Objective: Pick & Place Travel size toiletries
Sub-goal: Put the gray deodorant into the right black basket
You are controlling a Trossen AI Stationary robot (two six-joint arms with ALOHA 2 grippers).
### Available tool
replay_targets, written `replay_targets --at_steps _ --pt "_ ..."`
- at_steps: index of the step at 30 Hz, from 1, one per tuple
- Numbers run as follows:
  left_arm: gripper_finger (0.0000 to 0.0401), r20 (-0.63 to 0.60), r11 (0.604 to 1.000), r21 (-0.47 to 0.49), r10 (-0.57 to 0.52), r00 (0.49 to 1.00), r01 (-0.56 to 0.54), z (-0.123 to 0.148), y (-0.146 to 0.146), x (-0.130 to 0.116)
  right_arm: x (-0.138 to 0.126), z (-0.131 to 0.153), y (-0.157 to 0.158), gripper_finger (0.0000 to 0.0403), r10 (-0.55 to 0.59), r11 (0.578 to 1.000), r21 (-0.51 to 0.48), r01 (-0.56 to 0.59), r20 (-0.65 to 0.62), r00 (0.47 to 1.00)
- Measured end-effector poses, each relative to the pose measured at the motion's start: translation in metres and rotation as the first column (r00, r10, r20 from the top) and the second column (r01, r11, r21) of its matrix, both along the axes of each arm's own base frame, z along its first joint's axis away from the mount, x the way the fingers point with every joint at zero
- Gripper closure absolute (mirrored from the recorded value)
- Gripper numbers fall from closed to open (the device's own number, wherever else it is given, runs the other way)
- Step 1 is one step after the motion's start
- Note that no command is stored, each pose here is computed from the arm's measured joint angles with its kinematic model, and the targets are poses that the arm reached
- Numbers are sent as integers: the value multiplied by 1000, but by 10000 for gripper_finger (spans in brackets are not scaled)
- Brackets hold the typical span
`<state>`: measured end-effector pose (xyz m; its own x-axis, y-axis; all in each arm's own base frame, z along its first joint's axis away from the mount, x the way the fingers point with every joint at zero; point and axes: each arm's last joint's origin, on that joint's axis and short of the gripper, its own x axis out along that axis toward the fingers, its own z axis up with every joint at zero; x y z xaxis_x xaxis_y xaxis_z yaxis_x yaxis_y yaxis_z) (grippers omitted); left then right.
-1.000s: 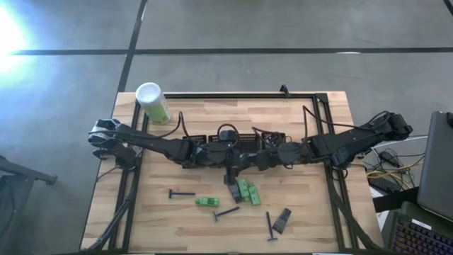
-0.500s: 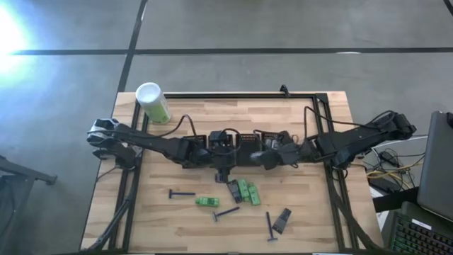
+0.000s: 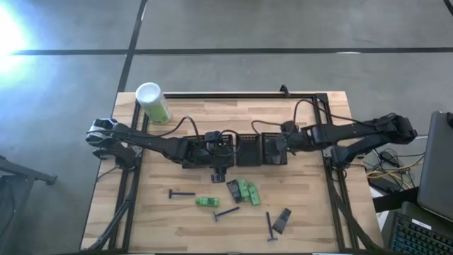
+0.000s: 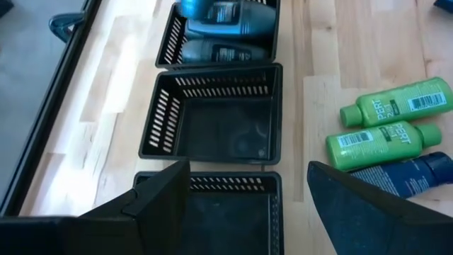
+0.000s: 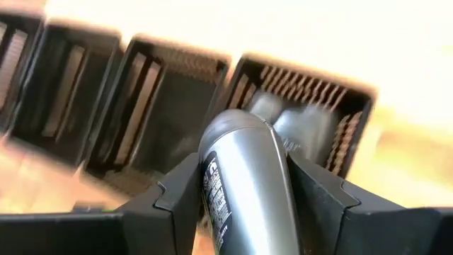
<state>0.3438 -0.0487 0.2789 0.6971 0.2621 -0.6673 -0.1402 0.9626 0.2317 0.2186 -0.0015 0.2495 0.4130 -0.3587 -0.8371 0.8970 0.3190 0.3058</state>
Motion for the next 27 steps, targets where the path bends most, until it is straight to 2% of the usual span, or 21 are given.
replay_targets --at_steps 3,11,15,17,27 --pt "112 -8 1000 -11 12 1000 -12 -1 0 -1 0 -2 -10 235 -47 998 -45 47 -9 999" --pt "112 -18 999 -15 33 999 -34 -2 0 -2 14 -28 -15 234 -27 999 -37 24 -74 997" --pt "112 -19 999 1 48 999 -48 -2 1 -2 22 -38 -17 224 -90 987 -142 72 -120 989" --pt "112 -18 998 10 55 998 -55 -2 1 -3 27 -39 -17 213 -96 983 -165 75 -123 988" --pt "112 -65 998 31 63 996 -62 -6 2 -6 35 -48 -12 146 -86 994 -81 75 -154 984"
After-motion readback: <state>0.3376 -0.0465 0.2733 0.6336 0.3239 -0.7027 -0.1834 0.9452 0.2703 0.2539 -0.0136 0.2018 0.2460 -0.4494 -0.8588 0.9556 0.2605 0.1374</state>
